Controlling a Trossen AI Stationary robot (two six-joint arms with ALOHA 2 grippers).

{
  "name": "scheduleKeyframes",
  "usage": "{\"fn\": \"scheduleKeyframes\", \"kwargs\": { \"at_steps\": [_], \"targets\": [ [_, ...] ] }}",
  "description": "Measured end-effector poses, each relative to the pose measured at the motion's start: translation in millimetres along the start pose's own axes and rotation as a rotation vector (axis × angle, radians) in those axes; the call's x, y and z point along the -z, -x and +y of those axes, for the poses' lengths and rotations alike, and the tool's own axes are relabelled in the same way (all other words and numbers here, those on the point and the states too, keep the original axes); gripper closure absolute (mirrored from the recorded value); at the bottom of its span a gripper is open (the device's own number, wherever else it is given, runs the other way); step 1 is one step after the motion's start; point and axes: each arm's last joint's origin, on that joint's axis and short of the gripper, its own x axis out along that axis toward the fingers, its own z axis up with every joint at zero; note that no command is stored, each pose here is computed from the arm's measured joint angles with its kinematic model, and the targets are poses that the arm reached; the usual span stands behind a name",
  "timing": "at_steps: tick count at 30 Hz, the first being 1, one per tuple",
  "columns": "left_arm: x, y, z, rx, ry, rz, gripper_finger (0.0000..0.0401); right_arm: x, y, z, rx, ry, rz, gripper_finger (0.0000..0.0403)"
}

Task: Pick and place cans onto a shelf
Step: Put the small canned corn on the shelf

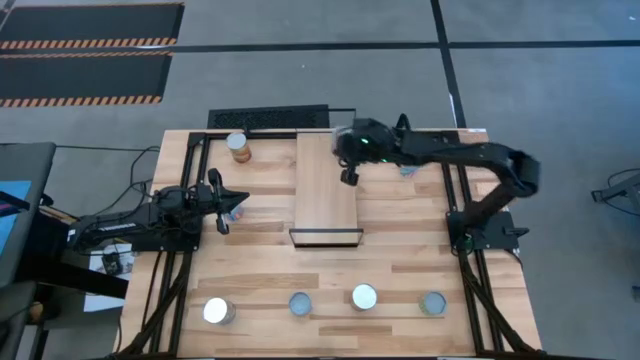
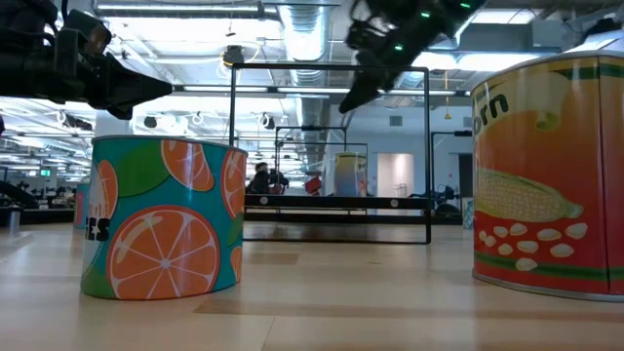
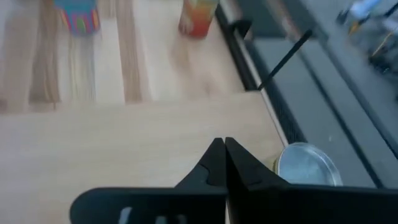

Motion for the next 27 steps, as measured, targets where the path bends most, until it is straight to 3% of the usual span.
{"fn": "scheduleKeyframes", "kwargs": {
  "at_steps": [10, 19, 27],
  "targets": [
    [0, 0, 0, 0.000, 0.000, 0.000, 0.0401, 65, 45, 23, 0.027, -0.072, -0.367, 0.0394],
    [0, 0, 0, 0.000, 0.000, 0.000, 0.0401, 117, 65, 43, -0.025, -0.147, -0.499, 0.0397],
    [0, 0, 0, 0.000, 0.004, 0.000, 0.0401, 163, 76, 66, -0.087, -0.192, -0.698, 0.0398]
  ]
}}
